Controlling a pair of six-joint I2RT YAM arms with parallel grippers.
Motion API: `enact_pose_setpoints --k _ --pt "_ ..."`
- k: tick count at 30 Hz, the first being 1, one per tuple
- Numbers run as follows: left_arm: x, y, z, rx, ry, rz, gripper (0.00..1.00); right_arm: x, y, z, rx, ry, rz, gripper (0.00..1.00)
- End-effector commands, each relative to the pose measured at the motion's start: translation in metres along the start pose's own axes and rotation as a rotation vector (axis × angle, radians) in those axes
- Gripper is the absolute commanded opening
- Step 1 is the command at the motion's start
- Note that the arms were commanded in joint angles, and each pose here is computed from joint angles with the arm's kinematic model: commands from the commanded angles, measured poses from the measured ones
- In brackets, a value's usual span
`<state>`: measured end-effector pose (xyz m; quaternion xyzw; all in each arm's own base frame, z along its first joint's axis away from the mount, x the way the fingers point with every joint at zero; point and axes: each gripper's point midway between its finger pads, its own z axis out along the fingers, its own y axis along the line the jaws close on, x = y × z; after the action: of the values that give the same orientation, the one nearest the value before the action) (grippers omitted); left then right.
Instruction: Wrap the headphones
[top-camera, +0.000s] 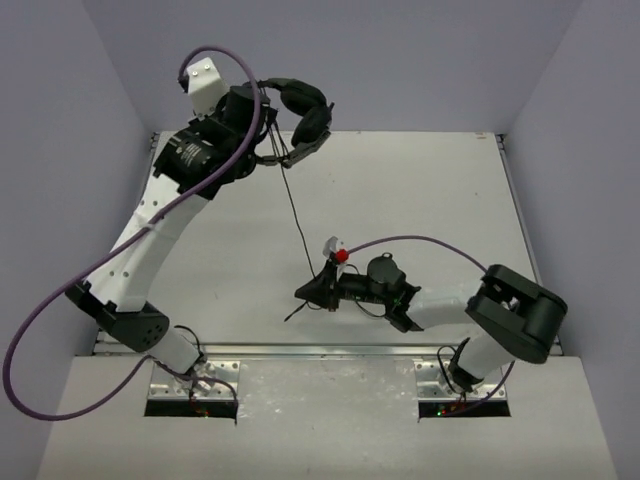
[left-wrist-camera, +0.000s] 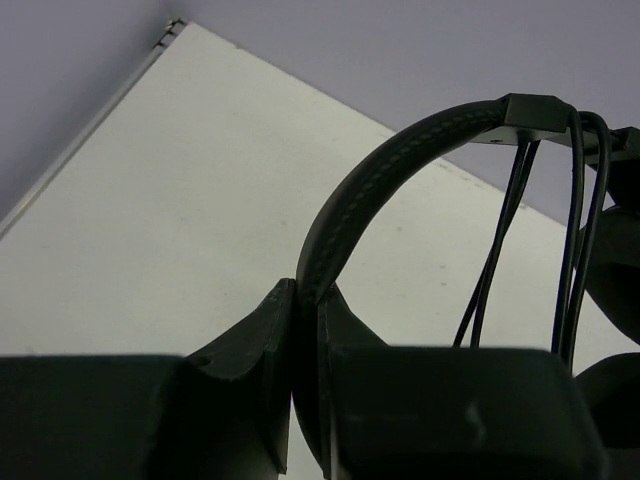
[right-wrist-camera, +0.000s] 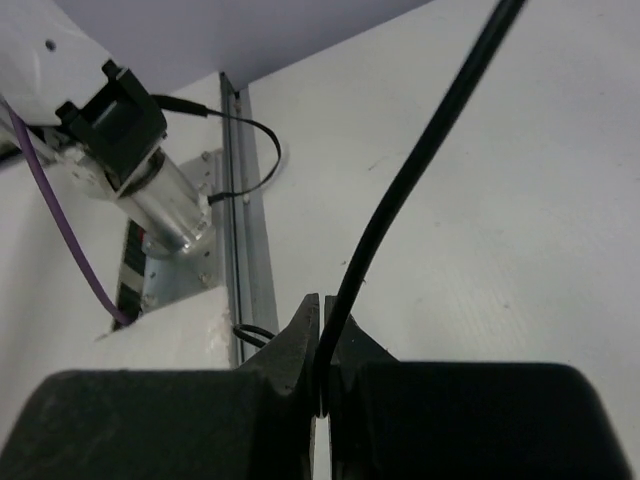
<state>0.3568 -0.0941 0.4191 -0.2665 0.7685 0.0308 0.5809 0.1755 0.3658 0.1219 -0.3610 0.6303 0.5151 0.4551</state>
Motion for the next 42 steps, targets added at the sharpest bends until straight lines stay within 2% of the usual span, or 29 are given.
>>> enact_pose_setpoints --k 1,3,4,5,10,13,14,15,16,17,18,20,21,23,24,27,31,34,38,42 --pt "-0.026 0.011 0.01 -0.048 -0.103 -0.161 0.0 -0.014 0.012 -0.011 0.069 -0.004 -0.154 0.01" --pt "-0.021 0.023 0.024 -0.123 -0.123 -0.161 0.0 -0.019 0.028 -0.014 0.099 0.046 -0.209 0.01" --pt "-0.016 0.031 0.031 -0.175 -0.135 -0.147 0.0 -0.003 0.037 -0.018 0.092 0.14 -0.251 0.01" --pt "-0.007 0.033 0.037 -0.205 -0.13 -0.124 0.0 -0.031 0.048 -0.015 0.09 0.095 -0.289 0.01" --pt "0.046 0.051 0.057 -0.289 -0.095 -0.086 0.0 -0.092 0.078 -0.019 0.059 0.126 -0.407 0.01" --pt "0.075 0.062 0.059 -0.282 -0.053 -0.103 0.0 -0.131 0.082 -0.024 0.084 0.121 -0.494 0.01" --pt "0.075 0.053 0.061 -0.234 -0.065 -0.148 0.0 -0.141 0.083 -0.024 0.093 0.119 -0.513 0.01" --pt "0.103 0.057 0.064 -0.213 -0.028 -0.046 0.0 -0.145 0.077 -0.024 0.118 0.143 -0.566 0.01" --pt "0.107 0.052 0.057 -0.133 -0.005 -0.04 0.0 -0.163 0.068 -0.027 0.187 0.145 -0.6 0.01" --pt "0.103 0.039 0.057 -0.052 -0.033 -0.032 0.0 -0.172 0.062 -0.029 0.221 0.153 -0.63 0.01" --pt "0.14 0.037 0.058 0.021 0.039 0.031 0.0 -0.174 0.045 -0.033 0.264 0.196 -0.67 0.01" --pt "0.14 0.026 0.049 0.157 0.021 0.046 0.01 -0.201 0.03 -0.04 0.322 0.192 -0.699 0.01" --pt "0.172 0.023 0.045 0.241 0.081 0.101 0.0 -0.212 0.009 -0.047 0.377 0.214 -0.718 0.01" --pt "0.173 0.007 0.028 0.387 0.026 0.147 0.0 -0.224 -0.011 -0.056 0.459 0.237 -0.758 0.01" --pt "0.199 -0.002 0.011 0.469 0.05 0.209 0.0 -0.235 -0.022 -0.061 0.5 0.251 -0.817 0.01" --pt "0.244 -0.027 -0.018 0.669 0.117 0.344 0.0 -0.25 -0.05 -0.071 0.626 0.324 -0.897 0.01" --pt "0.301 -0.027 -0.037 0.755 0.251 0.489 0.0 -0.26 -0.098 -0.087 0.766 0.402 -0.937 0.01" --pt "0.296 -0.023 -0.046 0.766 0.242 0.478 0.0 -0.257 -0.132 -0.108 0.875 0.436 -0.944 0.01" --pt "0.275 -0.018 -0.062 0.782 0.244 0.406 0.0 -0.262 -0.155 -0.134 0.968 0.389 -0.914 0.01" --pt "0.259 -0.024 -0.099 0.934 0.292 0.328 0.0 -0.27 -0.171 -0.155 1.042 0.331 -0.899 0.01"
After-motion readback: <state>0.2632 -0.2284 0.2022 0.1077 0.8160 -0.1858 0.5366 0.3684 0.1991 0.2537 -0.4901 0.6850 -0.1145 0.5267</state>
